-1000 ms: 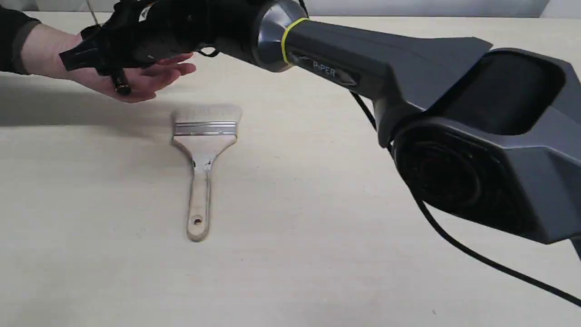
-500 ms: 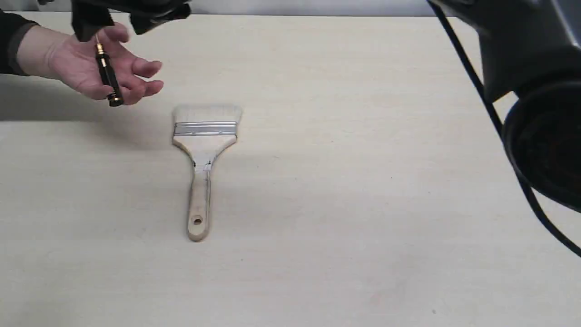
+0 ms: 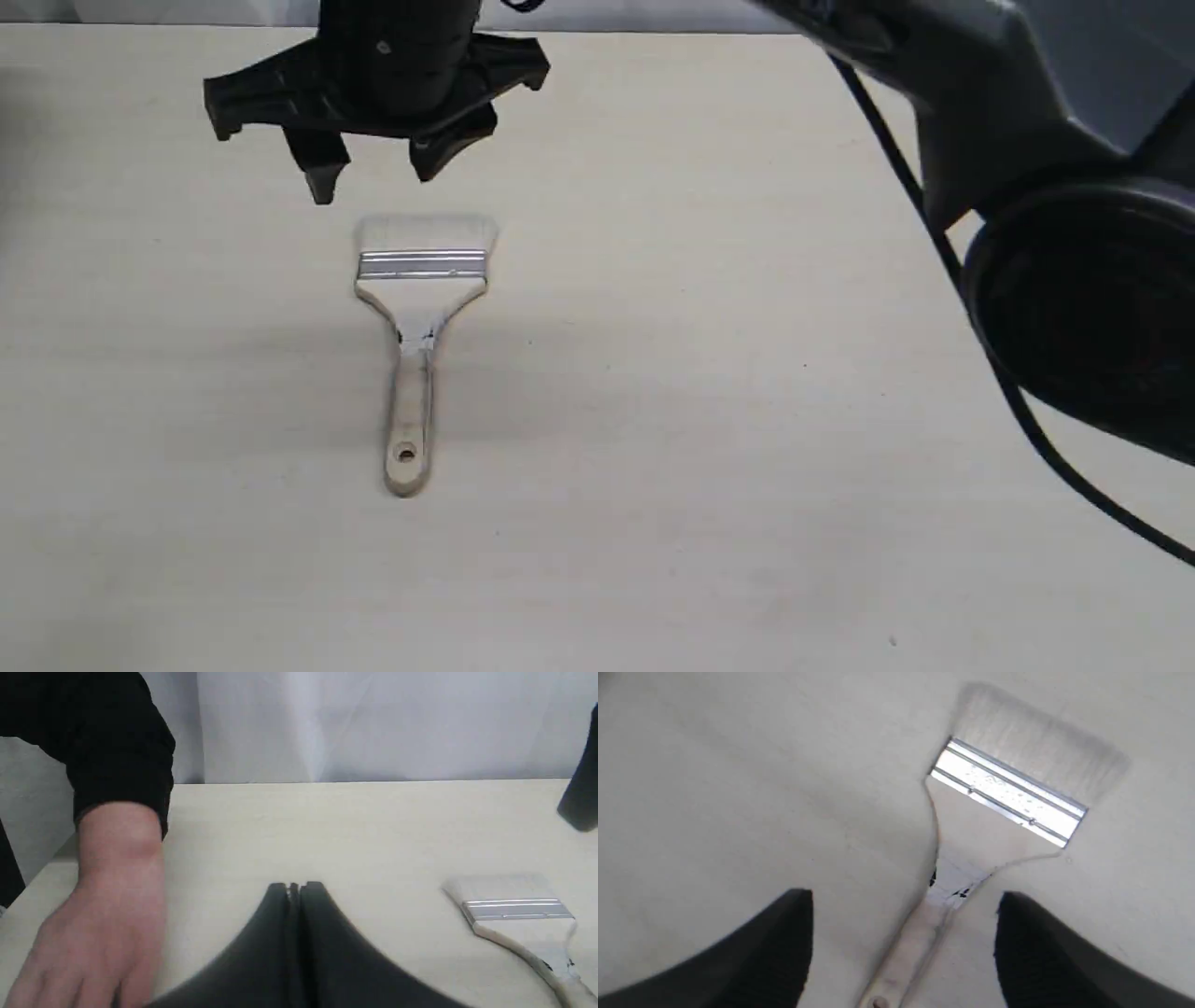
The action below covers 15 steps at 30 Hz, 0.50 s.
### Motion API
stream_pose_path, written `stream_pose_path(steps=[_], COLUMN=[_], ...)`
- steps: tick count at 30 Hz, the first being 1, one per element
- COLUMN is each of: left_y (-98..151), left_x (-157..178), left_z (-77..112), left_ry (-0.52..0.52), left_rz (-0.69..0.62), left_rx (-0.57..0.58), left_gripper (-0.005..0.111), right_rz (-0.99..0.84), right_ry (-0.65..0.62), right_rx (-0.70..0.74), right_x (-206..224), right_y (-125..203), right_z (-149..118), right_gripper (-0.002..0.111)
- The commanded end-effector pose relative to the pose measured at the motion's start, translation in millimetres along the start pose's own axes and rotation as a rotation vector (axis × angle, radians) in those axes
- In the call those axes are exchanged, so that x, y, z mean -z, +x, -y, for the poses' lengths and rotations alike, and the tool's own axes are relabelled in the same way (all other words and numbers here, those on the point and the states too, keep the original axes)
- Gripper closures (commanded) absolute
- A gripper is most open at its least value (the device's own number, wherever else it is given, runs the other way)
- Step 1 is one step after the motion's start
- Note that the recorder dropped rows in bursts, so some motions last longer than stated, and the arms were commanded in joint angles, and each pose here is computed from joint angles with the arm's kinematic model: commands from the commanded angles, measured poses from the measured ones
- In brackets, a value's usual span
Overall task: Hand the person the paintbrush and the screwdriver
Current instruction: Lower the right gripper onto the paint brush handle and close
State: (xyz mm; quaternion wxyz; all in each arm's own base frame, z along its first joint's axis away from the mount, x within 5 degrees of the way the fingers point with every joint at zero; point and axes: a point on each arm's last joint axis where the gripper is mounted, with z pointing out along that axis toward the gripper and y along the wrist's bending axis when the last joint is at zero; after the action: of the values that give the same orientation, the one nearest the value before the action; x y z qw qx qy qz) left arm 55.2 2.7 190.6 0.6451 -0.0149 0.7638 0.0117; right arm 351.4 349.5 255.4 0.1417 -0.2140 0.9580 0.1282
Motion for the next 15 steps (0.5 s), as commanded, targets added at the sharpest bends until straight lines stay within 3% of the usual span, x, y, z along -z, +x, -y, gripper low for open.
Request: stream_pose_path(steps=[1,15], left_y=[0,0], left_x=[0,0], left_z=[0.6,0.6], left_ry=[0.010,0.010], left_rz=[0.006,0.006], left_rx=[0.004,0.004], left_gripper=[0.107,0.107], right_rz=[-0.069,-0.275], right_ry=[0.037,0.073], right_rx=[-0.016,-0.103], right_x=[-31,-132], right_y=[5,32], right_z=[5,18], right_gripper=[0.048,0.048])
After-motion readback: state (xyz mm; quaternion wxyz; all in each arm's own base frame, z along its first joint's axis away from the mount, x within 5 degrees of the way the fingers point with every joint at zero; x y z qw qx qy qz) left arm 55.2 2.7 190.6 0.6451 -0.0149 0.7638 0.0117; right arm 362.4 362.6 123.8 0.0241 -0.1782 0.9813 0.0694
